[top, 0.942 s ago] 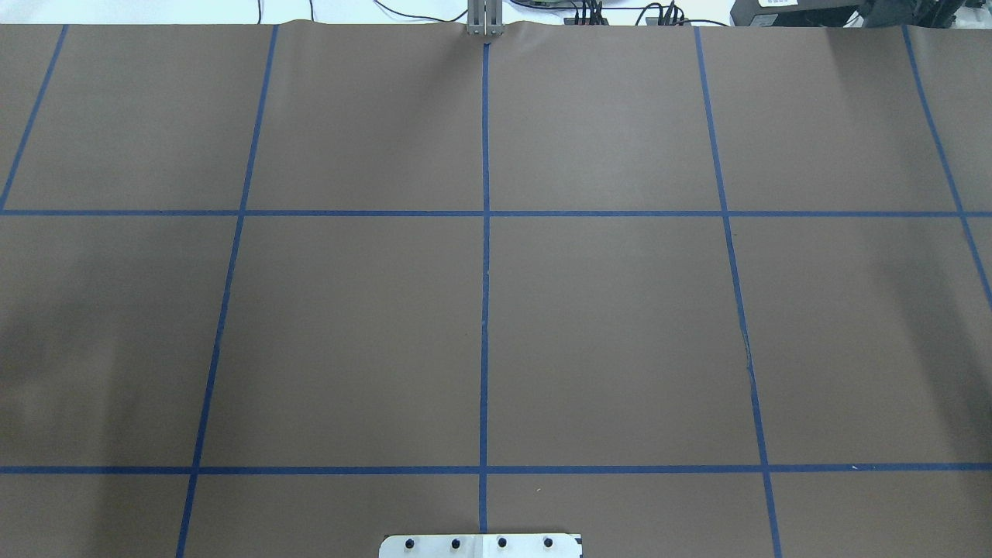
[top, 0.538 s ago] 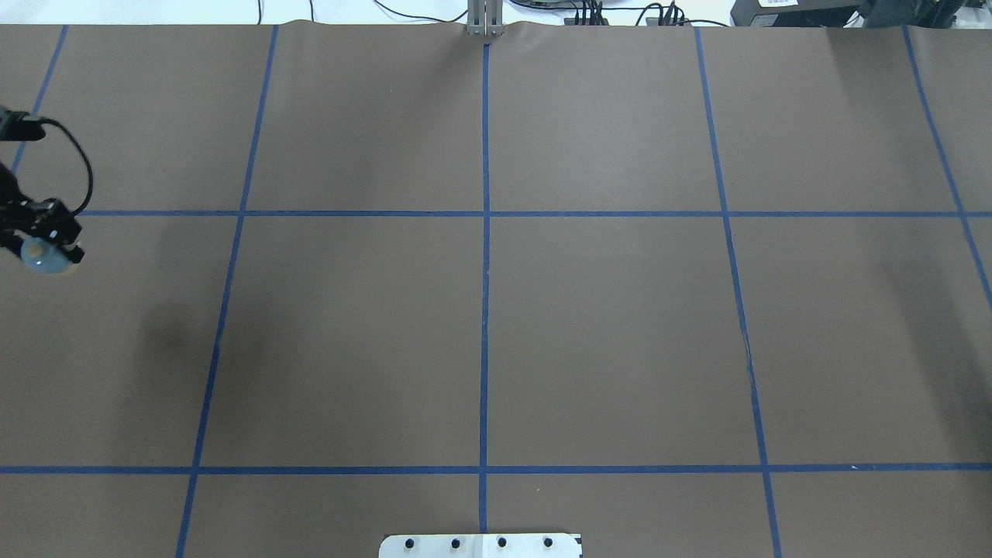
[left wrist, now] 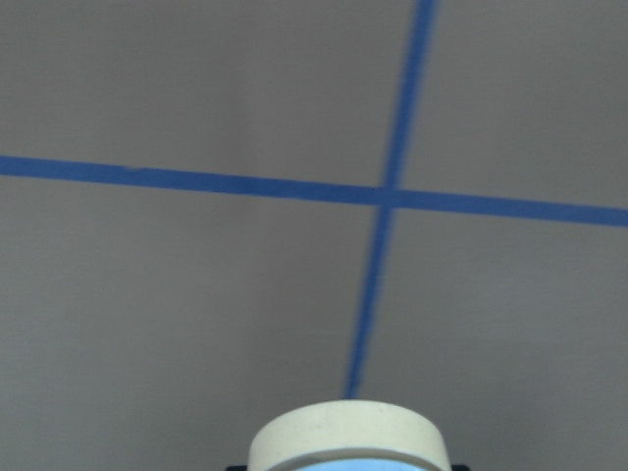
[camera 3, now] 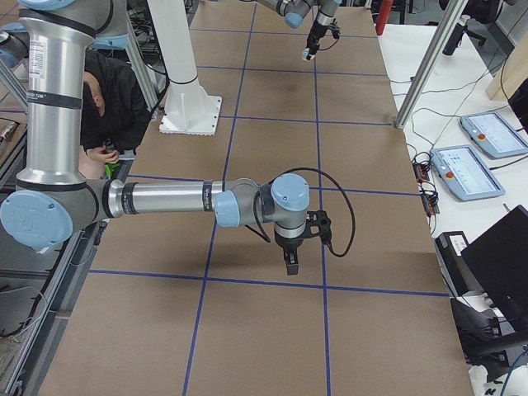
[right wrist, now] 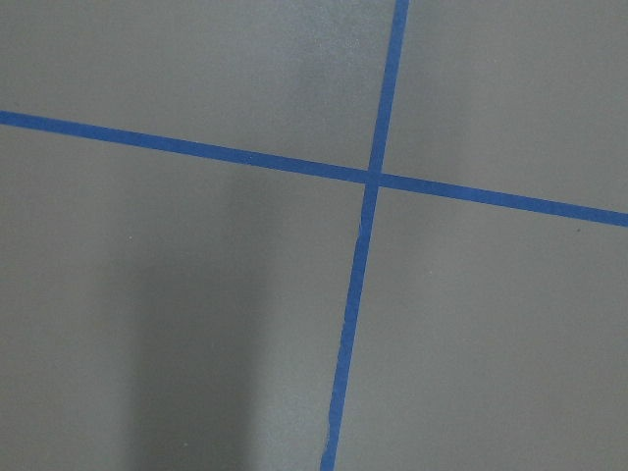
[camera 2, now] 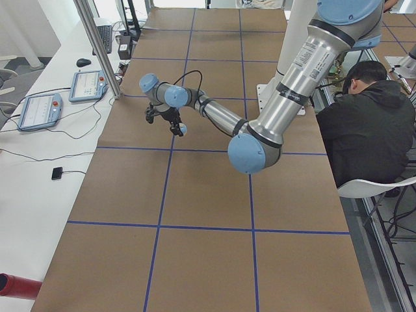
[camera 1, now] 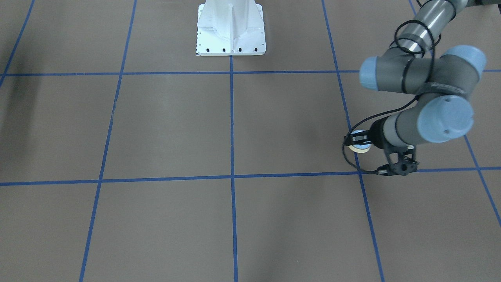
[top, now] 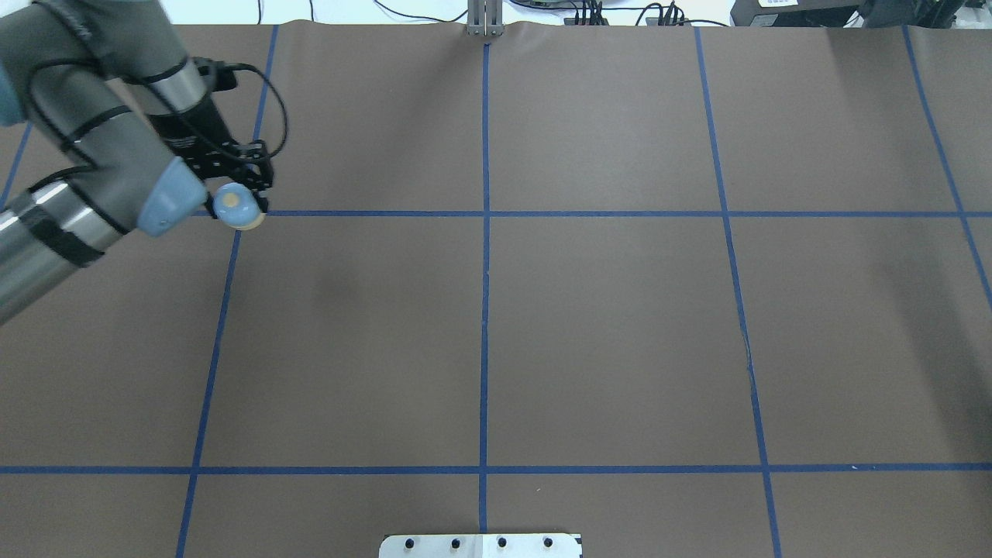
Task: Place and press bell with both arms
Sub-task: 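Carry the bell with the left gripper toward the table's center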
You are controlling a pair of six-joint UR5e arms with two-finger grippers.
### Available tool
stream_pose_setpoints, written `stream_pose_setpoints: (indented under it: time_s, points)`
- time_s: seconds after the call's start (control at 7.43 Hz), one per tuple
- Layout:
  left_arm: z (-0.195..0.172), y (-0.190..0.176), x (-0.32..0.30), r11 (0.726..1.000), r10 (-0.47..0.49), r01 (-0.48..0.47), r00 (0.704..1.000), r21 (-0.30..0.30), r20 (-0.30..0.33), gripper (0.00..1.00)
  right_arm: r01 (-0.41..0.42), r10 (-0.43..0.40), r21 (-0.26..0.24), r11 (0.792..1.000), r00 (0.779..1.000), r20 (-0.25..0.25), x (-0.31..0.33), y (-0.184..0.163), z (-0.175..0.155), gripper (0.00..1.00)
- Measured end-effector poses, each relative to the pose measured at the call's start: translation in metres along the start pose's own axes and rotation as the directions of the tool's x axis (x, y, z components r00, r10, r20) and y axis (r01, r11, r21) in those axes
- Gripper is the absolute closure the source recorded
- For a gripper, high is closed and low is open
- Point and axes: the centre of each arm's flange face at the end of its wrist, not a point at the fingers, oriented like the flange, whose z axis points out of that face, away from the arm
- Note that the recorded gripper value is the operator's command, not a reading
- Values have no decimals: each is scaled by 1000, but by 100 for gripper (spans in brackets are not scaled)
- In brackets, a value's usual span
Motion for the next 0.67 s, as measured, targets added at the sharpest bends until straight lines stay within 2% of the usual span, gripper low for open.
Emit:
stream_pose_setpoints:
  time_s: [0.27,0.67]
  points:
    - [15,0,114,998,-51,51,999,-38,5,100,0,0,0,1000,1000,-1,0,-1,0,0]
    - [50,1,214,995,-95,93,994,-36,-48,99,1,-1,1,1000,1000,0,0,-2,0,0]
